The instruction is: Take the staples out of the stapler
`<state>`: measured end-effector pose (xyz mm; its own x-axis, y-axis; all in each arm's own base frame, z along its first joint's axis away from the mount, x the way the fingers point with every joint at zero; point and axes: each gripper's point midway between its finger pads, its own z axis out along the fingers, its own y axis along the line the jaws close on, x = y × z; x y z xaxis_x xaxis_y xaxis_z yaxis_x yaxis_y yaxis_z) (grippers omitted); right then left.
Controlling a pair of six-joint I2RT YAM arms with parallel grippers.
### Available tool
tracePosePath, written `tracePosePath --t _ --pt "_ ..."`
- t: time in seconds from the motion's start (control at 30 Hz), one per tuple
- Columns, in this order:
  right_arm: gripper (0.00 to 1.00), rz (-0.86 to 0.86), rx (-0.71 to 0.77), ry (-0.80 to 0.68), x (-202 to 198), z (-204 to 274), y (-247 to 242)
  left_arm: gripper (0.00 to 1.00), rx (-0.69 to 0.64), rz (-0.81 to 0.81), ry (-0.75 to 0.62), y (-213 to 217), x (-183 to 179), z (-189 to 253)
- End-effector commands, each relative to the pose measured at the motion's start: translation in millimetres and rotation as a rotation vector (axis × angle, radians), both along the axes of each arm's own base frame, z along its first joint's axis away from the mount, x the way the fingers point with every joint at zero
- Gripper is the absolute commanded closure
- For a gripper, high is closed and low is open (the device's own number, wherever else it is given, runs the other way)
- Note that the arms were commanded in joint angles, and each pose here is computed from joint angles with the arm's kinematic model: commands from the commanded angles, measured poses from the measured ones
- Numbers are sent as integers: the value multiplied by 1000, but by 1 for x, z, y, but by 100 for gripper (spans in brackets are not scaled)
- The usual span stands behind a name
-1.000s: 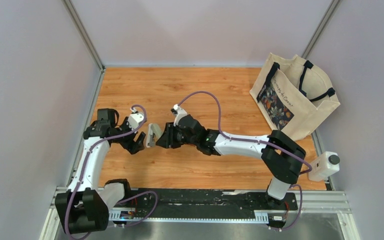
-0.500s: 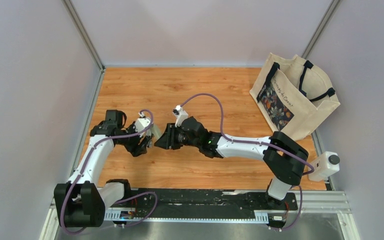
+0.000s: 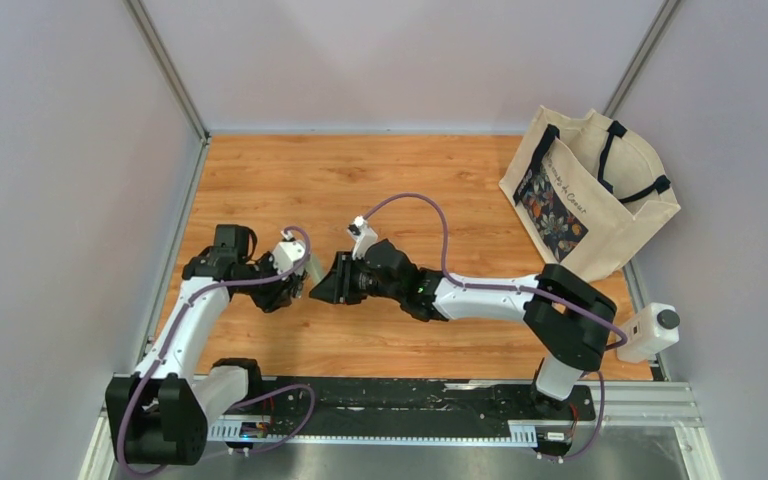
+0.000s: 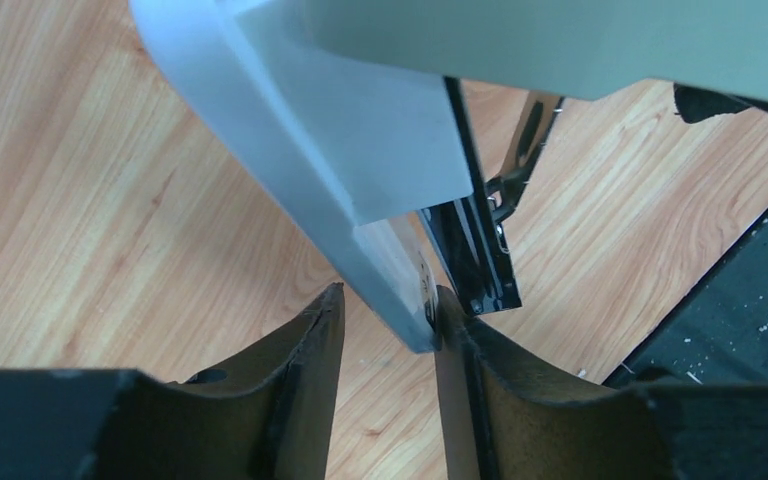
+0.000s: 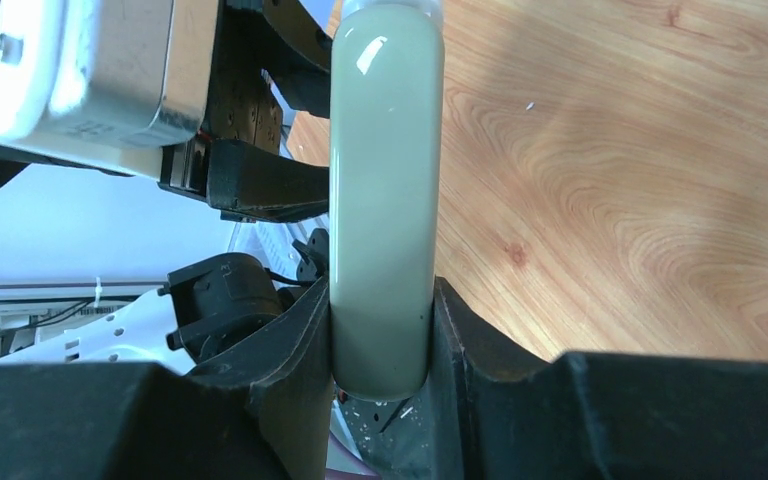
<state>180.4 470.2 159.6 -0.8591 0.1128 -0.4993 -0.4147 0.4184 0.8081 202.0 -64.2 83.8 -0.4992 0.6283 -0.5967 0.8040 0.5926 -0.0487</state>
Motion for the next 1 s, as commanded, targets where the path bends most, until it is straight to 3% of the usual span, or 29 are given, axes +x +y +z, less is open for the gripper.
tracePosePath --t 0.0,0.13,0.33,0.63,0.97 --pt "100 125 25 15 -36 6 10 57 32 -45 -140 -1 17 9" --pt "100 174 -52 -19 -55 0 7 76 106 -30 -223 8 26 9" --pt "100 219 -208 -48 -79 -24 -18 90 238 5 -386 26 46 8" --pt "100 297 -389 -133 -91 -52 -48 100 379 -15 -548 31 62 9" --pt "100 309 -471 -226 -96 -63 -71 100 494 4 -623 46 73 6"
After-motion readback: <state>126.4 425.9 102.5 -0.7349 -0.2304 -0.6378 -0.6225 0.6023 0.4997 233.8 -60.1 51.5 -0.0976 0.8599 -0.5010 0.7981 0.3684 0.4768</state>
